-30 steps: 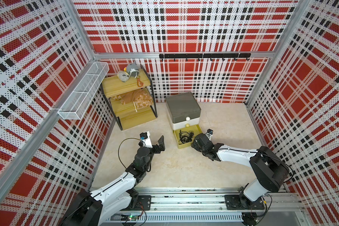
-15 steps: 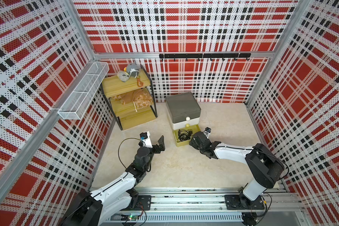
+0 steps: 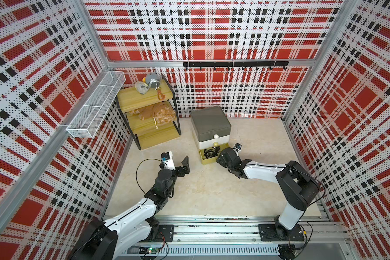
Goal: Place the wired earphones into the drawer by color
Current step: Close the drawer in the storage box.
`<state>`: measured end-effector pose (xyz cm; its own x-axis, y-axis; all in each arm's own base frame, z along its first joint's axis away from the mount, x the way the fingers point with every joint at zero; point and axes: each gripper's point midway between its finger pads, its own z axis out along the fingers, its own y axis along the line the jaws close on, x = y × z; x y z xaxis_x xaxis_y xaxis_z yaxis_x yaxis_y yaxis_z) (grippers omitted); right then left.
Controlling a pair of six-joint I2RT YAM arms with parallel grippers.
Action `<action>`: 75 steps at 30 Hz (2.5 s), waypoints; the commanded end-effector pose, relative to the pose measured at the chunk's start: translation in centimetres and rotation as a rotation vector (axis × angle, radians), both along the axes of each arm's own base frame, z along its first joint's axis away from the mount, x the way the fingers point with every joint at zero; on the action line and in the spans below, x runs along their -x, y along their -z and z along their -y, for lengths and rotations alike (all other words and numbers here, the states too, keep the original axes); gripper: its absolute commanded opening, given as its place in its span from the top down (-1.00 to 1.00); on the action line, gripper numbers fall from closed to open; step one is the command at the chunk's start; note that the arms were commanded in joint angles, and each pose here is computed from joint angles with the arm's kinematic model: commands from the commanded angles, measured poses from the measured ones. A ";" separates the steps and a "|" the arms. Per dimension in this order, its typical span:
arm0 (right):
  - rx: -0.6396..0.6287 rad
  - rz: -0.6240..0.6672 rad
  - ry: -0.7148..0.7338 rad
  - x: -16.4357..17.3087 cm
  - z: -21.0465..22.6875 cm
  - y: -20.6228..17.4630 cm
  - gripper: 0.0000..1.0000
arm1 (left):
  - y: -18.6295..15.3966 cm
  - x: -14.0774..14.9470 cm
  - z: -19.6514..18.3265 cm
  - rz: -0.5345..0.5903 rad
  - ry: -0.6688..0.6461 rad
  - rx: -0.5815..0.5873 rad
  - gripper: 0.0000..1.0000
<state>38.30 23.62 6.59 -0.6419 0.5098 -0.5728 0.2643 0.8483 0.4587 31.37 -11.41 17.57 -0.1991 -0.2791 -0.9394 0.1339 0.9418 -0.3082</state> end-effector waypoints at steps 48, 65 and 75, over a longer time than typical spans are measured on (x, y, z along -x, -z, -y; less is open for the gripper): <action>-0.048 0.120 0.017 -6.6 -0.5 2.0 -0.69 | -0.1 0.0 -0.6 0.014 -0.016 0.011 -0.98; -0.077 0.176 0.005 -7.0 -0.8 1.5 -0.69 | -0.1 0.0 -0.7 0.014 -0.021 0.010 -0.98; -0.074 0.211 -0.014 -6.5 -0.5 0.5 -0.69 | -0.2 0.0 -0.7 0.017 -0.021 0.008 -0.98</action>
<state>44.72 24.60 5.71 -0.5322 0.5565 -0.6380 0.1558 0.8051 0.5723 31.34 -11.19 17.33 -0.2012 -0.2781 -0.9393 0.1273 0.9433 -0.3066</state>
